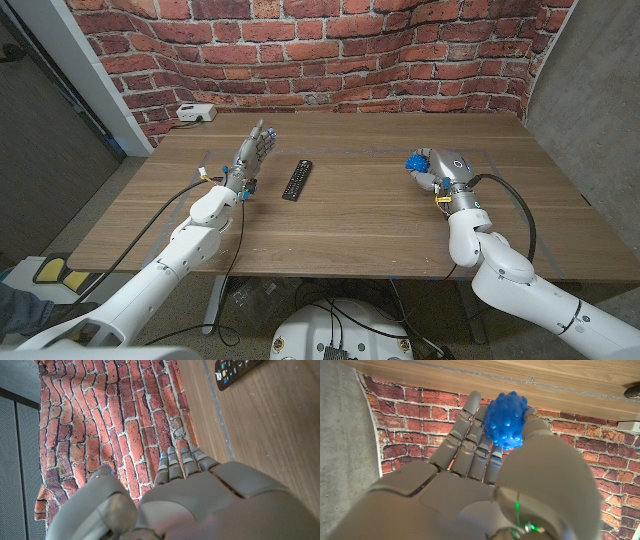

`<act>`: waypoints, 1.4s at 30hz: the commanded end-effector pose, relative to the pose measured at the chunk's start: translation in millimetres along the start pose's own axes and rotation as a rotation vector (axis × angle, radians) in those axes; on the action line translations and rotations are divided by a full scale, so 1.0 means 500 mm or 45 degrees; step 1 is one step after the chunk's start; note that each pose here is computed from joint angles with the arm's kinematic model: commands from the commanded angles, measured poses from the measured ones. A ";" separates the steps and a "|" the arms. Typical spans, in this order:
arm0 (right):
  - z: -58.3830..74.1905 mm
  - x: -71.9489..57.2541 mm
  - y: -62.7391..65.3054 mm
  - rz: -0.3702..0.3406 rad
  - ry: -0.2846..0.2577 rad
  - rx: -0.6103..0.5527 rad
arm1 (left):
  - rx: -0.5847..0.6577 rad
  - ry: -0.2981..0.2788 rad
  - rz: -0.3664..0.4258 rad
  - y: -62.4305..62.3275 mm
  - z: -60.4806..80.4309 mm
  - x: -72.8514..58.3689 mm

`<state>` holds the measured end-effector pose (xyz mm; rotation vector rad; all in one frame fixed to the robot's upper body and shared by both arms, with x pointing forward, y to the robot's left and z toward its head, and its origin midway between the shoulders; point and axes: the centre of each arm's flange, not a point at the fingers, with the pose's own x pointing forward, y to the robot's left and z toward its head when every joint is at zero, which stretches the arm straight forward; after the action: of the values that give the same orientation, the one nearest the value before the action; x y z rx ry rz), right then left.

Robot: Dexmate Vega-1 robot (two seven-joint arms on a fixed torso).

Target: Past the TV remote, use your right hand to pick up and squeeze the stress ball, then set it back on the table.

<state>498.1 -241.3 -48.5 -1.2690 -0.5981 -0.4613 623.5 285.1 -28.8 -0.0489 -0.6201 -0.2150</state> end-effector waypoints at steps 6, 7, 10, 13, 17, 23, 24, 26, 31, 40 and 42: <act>0.001 0.007 0.000 0.039 -0.007 -0.020 | -0.012 0.003 0.013 0.003 0.000 0.001; 0.001 0.007 0.000 0.040 -0.007 -0.020 | -0.013 0.003 0.015 0.003 0.000 0.000; 0.001 0.007 -0.001 0.040 -0.002 -0.027 | -0.015 0.004 0.017 0.003 -0.001 -0.001; 0.001 0.007 -0.001 0.042 0.001 -0.031 | -0.015 0.004 0.018 0.003 -0.001 -0.001; 0.000 0.006 -0.001 0.040 0.008 -0.032 | -0.016 0.003 0.017 0.002 -0.001 -0.002; -0.002 0.004 -0.002 0.050 0.009 -0.035 | -0.016 0.004 0.013 -0.001 -0.001 0.000; -0.002 0.004 -0.002 0.055 0.010 -0.038 | -0.016 0.004 0.012 -0.001 -0.001 0.000; -0.002 0.004 -0.002 0.064 0.009 -0.040 | -0.017 0.005 0.013 -0.001 -0.002 0.000; -0.004 0.006 0.001 0.090 0.012 -0.039 | -0.018 0.008 0.014 -0.002 -0.003 -0.001; -0.008 0.012 0.008 0.141 0.028 -0.043 | -0.012 0.016 0.011 -0.002 -0.004 -0.002; -0.009 0.014 0.010 0.156 0.033 -0.040 | -0.008 0.016 0.011 -0.002 -0.003 -0.002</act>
<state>502.2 -243.3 -47.2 -1.3151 -0.5312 -0.4190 623.5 284.7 -30.1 -0.0640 -0.6119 -0.2084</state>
